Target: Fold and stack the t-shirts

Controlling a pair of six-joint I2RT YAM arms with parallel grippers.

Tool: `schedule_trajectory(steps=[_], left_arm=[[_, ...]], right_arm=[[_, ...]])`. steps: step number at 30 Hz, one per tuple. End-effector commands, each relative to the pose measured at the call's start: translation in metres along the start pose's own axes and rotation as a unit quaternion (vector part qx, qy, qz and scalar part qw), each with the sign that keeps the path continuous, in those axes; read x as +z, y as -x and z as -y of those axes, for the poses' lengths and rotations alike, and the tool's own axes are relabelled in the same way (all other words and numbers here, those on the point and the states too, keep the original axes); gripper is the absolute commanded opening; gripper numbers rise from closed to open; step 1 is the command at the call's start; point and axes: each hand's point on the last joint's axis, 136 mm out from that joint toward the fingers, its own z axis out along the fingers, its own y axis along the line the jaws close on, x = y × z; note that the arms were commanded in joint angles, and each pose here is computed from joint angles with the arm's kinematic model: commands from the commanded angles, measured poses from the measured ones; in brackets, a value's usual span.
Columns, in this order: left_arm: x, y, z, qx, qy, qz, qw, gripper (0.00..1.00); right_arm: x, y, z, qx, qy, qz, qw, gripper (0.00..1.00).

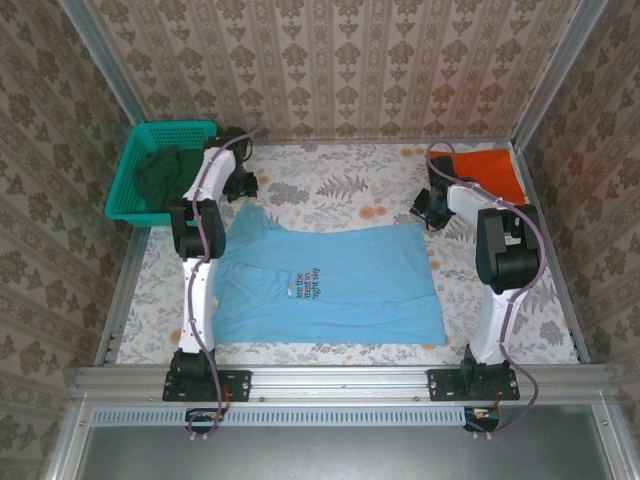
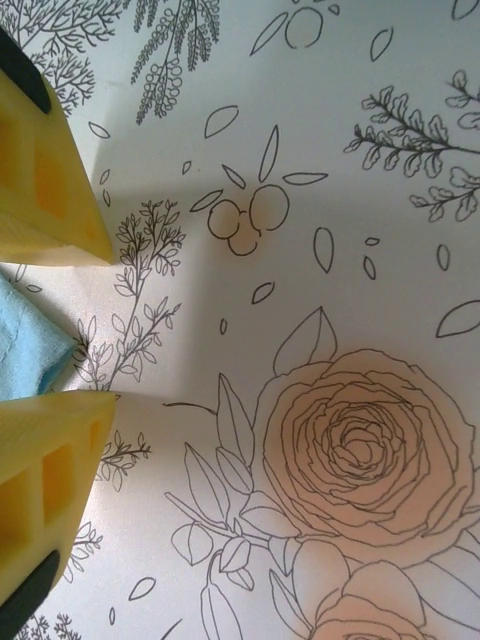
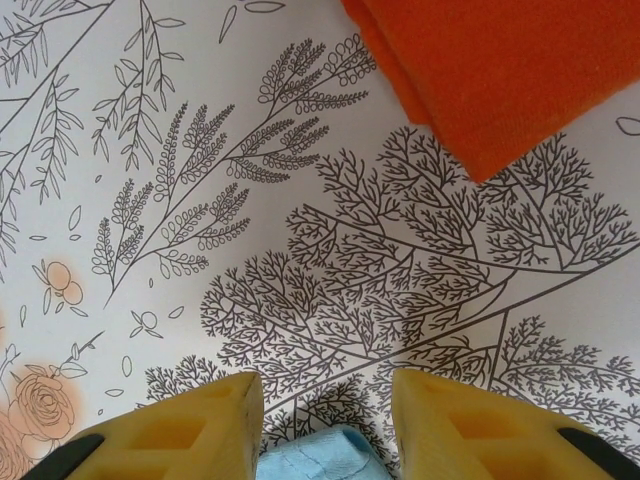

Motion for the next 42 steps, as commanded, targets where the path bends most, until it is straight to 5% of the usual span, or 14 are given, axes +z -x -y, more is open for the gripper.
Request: schedule_trajectory(steps=[1,23,36,42], left_arm=[[0.019,-0.027,0.036,0.035,-0.038,-0.039,0.998,0.36],[0.016,-0.049,0.046,0.058,-0.025,-0.053,0.997,0.27],[0.016,-0.05,0.04,0.07,-0.005,-0.055,0.996,0.0],[0.009,-0.048,0.043,0.07,-0.01,-0.043,0.997,0.0]], right_arm=[[0.001,0.003,0.0,-0.012,-0.01,0.008,1.0,0.4],[-0.004,0.008,-0.002,-0.019,-0.009,0.019,1.0,0.4],[0.005,0.013,0.0,-0.024,-0.028,0.017,0.999,0.4],[0.007,0.012,0.003,-0.036,-0.037,0.014,0.999,0.4]])
